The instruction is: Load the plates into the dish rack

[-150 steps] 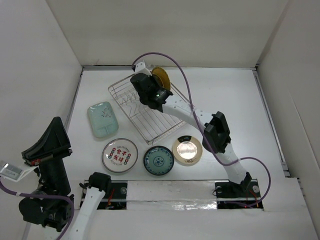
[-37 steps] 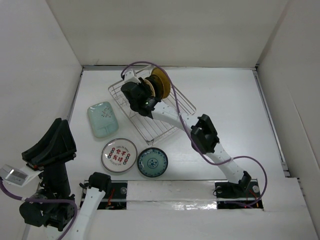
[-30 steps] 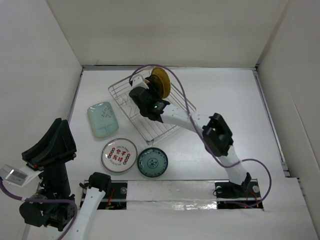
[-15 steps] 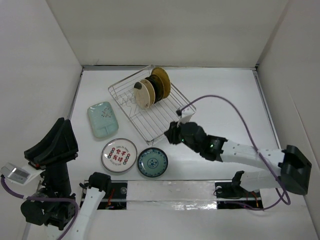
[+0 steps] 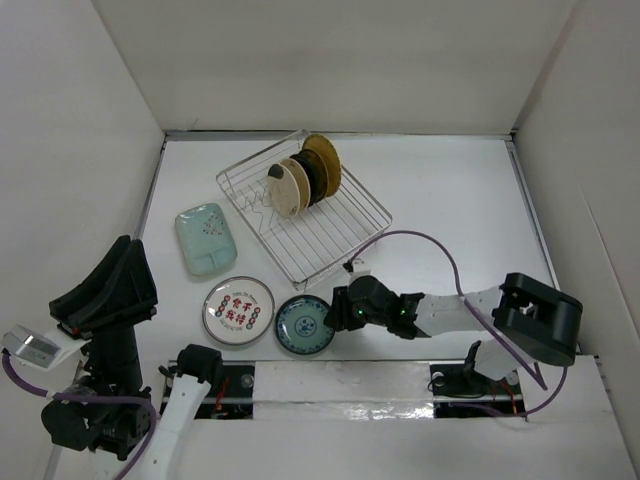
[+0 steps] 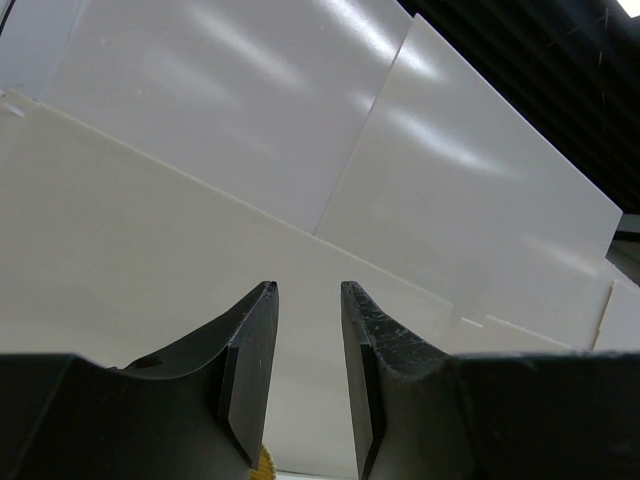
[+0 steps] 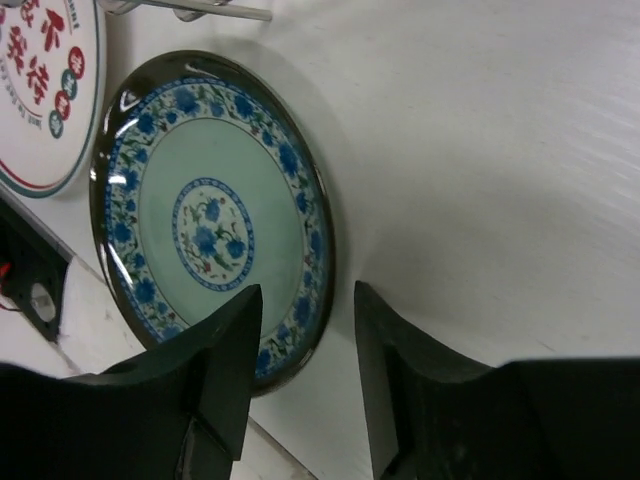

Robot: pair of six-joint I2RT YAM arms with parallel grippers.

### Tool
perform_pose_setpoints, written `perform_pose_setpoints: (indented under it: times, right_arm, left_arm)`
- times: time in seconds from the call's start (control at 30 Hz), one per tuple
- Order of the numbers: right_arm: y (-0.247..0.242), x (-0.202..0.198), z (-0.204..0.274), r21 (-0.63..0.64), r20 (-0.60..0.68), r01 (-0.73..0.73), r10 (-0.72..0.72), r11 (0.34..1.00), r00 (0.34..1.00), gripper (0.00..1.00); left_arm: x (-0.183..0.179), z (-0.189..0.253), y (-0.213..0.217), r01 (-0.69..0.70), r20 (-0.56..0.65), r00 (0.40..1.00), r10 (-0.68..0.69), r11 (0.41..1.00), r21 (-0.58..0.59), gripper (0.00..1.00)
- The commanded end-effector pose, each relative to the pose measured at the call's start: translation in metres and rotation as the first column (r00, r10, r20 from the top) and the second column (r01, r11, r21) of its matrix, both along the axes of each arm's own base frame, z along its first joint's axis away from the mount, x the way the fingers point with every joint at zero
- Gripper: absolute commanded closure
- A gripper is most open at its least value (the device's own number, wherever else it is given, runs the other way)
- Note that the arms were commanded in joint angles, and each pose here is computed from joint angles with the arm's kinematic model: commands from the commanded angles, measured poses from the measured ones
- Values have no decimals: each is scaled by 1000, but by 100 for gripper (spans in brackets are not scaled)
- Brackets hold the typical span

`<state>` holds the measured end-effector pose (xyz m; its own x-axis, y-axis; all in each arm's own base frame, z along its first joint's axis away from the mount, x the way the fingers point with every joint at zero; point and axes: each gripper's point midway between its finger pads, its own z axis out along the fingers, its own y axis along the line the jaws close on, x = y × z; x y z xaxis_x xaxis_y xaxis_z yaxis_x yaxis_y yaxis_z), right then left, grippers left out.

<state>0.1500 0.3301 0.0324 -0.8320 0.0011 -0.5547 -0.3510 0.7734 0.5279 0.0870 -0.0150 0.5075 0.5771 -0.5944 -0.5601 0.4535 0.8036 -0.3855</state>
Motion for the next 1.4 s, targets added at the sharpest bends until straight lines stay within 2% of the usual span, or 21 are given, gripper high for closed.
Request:
perform_pose_setpoints:
  times: [0.0, 0.03, 0.17, 0.2, 0.3, 0.4, 0.47, 0.53, 0.57, 0.63, 0.67, 0.77, 0.8, 0.83, 0.87, 1.0, 1.03, 1.07, 1.2, 1.27, 1.37]
  right_arm:
    - [24, -4, 8, 85, -26, -27, 30, 996, 999, 57]
    - [21, -1, 4, 76, -30, -17, 19, 997, 999, 60]
    - [7, 2, -5, 35, -37, -3, 5, 999, 999, 99]
    - [2, 0, 2, 40, -28, -6, 7, 999, 1000, 100]
    - [-25, -8, 7, -57, -2, -40, 40, 998, 999, 100]
    - [-48, -14, 54, -103, 83, -93, 102, 990, 991, 100]
    - [-50, -10, 113, -56, 188, -116, 124, 992, 974, 100]
    - [-52, 8, 153, -32, 284, -67, 74, 997, 956, 100]
    - [-47, 23, 192, 11, 355, -42, 35, 999, 934, 100]
    - [-55, 64, 209, -36, 413, 106, -82, 994, 907, 100]
    - [-51, 81, 240, -25, 473, 133, -105, 991, 875, 100]
    - [-39, 130, 248, -146, 567, 259, -134, 955, 813, 100]
    - [-40, 151, 286, -111, 631, 359, -214, 927, 746, 100]
    - [-28, 170, 269, -184, 645, 402, -199, 897, 738, 100]
    - [-25, 183, 276, -213, 680, 435, -186, 875, 709, 100]
    - [-4, 230, 299, -226, 773, 603, -235, 765, 589, 100]
    - [-1, 241, 322, -177, 787, 637, -280, 750, 549, 100]
    - [12, 253, 297, -243, 790, 645, -238, 724, 565, 100]
    - [34, 277, 285, -263, 814, 697, -235, 667, 531, 100]
    - [42, 285, 291, -246, 826, 708, -238, 662, 511, 100]
    - [51, 295, 270, -310, 837, 718, -180, 623, 517, 100]
  left_arm:
    - [-10, 11, 0, 12, 54, 998, -11, 1000, -4, 71]
    - [-10, 10, 0, 7, 52, 999, -7, 1000, -6, 71]
    - [-9, 11, 0, 7, 52, 999, -7, 1000, -6, 71]
    - [-10, 11, 0, 11, 54, 998, -10, 1000, -5, 71]
    - [-10, 11, 0, 11, 52, 999, -10, 1000, -5, 71]
    - [-10, 11, 0, 11, 54, 998, -10, 1000, -5, 71]
    - [-10, 11, 0, 12, 52, 999, -12, 1000, -8, 71]
    - [-9, 11, 0, 11, 50, 999, -10, 1000, -9, 71]
    - [-10, 11, 0, 12, 52, 999, -12, 1000, -10, 71]
    - [-9, 10, 1, 9, 49, 999, -9, 1000, -15, 71]
    - [-8, 10, 1, 9, 47, 999, -8, 1000, -18, 71]
    - [-8, 9, 5, -3, 41, 999, 5, 1000, -29, 71]
    - [-8, 9, 6, -9, 38, 999, 10, 999, -32, 71]
    - [-8, 9, 8, -17, 34, 999, 19, 999, -42, 71]
    - [-8, 9, 9, -23, 32, 999, 24, 999, -46, 71]
    - [-7, 8, 14, -41, 24, 999, 42, 997, -63, 71]
    - [-7, 8, 15, -44, 23, 999, 46, 997, -64, 71]
    - [-7, 8, 14, -44, 23, 999, 46, 997, -62, 71]
    - [-7, 8, 13, -40, 26, 999, 42, 998, -58, 71]
    - [-8, 8, 13, -39, 29, 999, 41, 998, -58, 71]
    - [-9, 8, 15, -47, 31, 998, 49, 997, -59, 71]
